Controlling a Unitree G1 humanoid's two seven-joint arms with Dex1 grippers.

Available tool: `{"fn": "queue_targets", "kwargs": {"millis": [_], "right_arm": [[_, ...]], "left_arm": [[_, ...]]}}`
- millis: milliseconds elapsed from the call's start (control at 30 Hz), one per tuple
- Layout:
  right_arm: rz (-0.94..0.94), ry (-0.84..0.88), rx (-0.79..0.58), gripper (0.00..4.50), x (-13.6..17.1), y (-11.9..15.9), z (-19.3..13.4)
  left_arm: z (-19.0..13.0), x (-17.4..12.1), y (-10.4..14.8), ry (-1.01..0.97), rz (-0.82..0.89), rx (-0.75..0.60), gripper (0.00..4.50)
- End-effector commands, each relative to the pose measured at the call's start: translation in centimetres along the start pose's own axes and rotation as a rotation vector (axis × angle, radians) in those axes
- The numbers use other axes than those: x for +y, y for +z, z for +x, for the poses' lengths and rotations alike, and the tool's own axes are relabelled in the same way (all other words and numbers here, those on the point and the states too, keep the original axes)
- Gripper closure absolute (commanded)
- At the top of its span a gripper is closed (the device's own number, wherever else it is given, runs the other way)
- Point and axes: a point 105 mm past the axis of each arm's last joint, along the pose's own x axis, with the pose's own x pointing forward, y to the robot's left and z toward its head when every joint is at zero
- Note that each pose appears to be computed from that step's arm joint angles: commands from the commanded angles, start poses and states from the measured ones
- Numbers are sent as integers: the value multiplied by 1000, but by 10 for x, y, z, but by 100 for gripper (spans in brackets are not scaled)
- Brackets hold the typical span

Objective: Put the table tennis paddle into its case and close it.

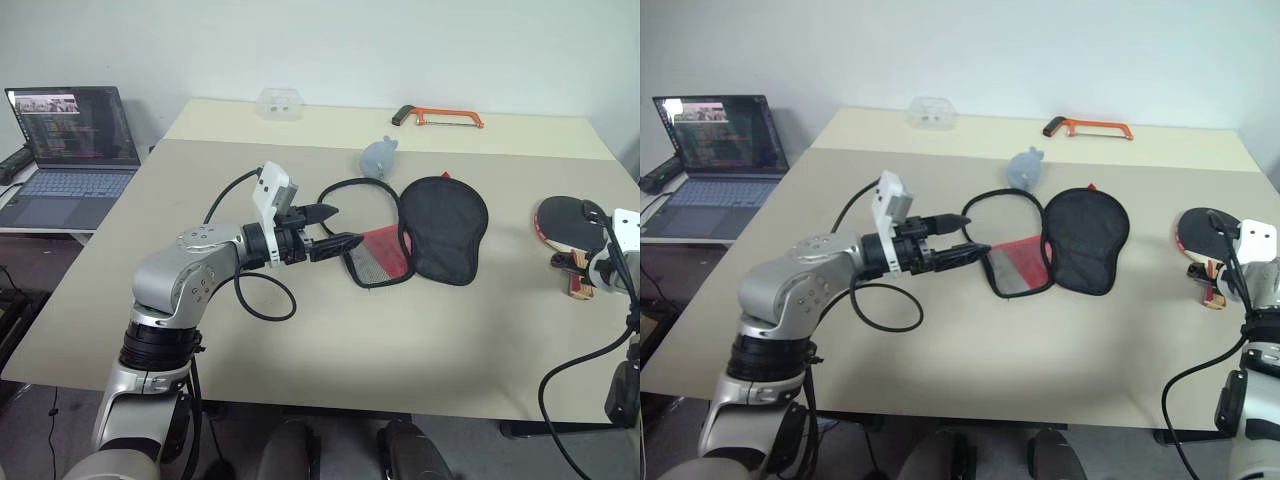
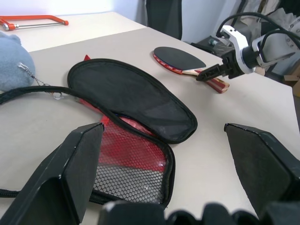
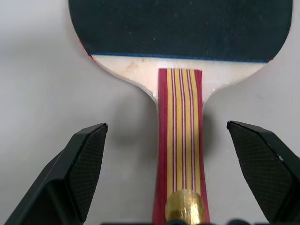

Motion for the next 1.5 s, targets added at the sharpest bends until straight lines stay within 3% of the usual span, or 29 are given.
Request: {"fn": "queue_targets", "kwargs": {"millis": [33,100,200,500,800,1033,1200,1367,1500], "right_arm": [[-1,-4,-73,0,3,19,-3],[6,-4,-80,0,5,19,-2],[10,-6,-93,55,7,21,1],[15,-2,-105,347,15,23,6],[65,66,-141,347,31,37,-7],[27,78,-239,347,46,68,-30],[-70,186,-330,347,104,92,-64],[-120,294,-314,347,172,79,-76],[-132,309,-304,347,204,62,-76]], "left_arm": [[-1,-7,18,-16,52,-48,2],[-2,-7,18,-13,51,-49,2],[-2,-7,18,-8,51,-49,0],[-2,-5,20,6,46,-54,0],[-1,-5,18,8,37,-57,0],[0,-6,21,5,38,-65,0],[-3,-7,19,0,31,-61,0],[-2,-8,18,1,30,-58,0],[-1,-9,18,-1,28,-60,0]]}}
